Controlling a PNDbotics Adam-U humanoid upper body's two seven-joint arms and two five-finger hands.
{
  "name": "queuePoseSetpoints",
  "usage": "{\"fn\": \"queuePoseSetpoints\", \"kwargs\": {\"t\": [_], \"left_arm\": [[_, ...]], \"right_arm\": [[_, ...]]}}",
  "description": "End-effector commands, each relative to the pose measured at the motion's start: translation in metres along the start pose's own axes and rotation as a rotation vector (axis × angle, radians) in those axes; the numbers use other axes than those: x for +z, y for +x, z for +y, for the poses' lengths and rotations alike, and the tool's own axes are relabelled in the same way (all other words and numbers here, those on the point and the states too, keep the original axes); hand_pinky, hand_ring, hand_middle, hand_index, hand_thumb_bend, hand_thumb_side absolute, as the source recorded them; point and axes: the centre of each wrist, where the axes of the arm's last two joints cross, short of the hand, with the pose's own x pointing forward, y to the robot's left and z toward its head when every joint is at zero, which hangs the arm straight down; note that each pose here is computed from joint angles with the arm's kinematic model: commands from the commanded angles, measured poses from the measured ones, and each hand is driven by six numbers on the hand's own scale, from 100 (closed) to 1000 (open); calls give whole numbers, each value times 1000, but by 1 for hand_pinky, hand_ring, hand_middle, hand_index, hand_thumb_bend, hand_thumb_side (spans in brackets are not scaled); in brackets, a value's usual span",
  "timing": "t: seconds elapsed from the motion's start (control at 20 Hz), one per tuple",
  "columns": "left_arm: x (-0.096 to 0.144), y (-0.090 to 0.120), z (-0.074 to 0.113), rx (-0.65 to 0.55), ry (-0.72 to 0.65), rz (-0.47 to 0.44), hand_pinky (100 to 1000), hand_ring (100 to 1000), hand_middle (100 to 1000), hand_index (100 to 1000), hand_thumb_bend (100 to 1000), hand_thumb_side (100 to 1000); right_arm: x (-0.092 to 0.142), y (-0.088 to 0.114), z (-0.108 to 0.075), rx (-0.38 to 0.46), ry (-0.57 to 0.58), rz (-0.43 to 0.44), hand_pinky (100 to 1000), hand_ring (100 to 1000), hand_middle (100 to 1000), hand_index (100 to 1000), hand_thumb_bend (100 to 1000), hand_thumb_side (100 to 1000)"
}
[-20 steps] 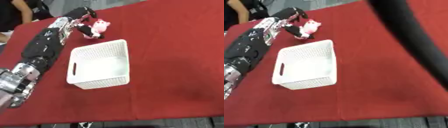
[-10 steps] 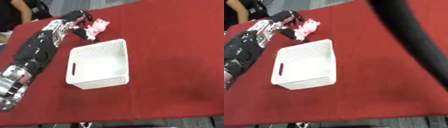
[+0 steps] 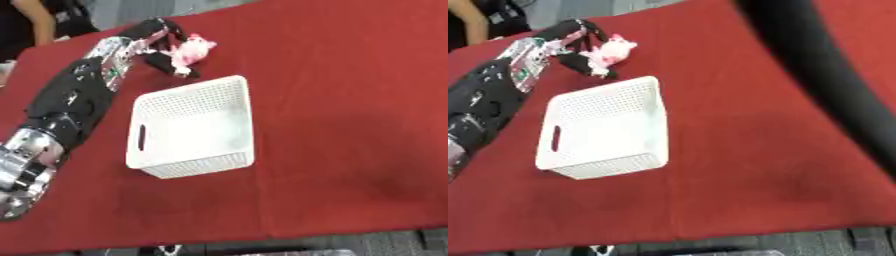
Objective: Pick up objects on the table and place them in the box.
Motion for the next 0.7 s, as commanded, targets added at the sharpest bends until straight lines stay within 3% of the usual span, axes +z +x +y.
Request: {"fn": "queuePoseSetpoints", "kwargs": {"t": [0.05, 0.55, 0.65, 0.7], "left_arm": [[-2, -3, 19, 30, 10, 9, 468, 605, 715, 785, 713, 652], [-4, -10, 27, 72, -70, 92, 496, 623, 730, 798, 738, 643], [-3, -12, 26, 76, -101, 105, 490, 617, 717, 791, 687, 634], [-3, -12, 25, 75, -117, 110, 470, 603, 687, 773, 630, 589]], "right_arm": [[-8, 3, -6, 19, 14, -37, 605, 705, 815, 774, 143, 805], [-8, 3, -6, 22, 19, -40, 606, 705, 815, 773, 142, 810], [-8, 3, -6, 22, 20, -40, 605, 704, 815, 772, 147, 805], [-8, 3, -6, 22, 20, -41, 605, 704, 815, 772, 148, 805]]}}
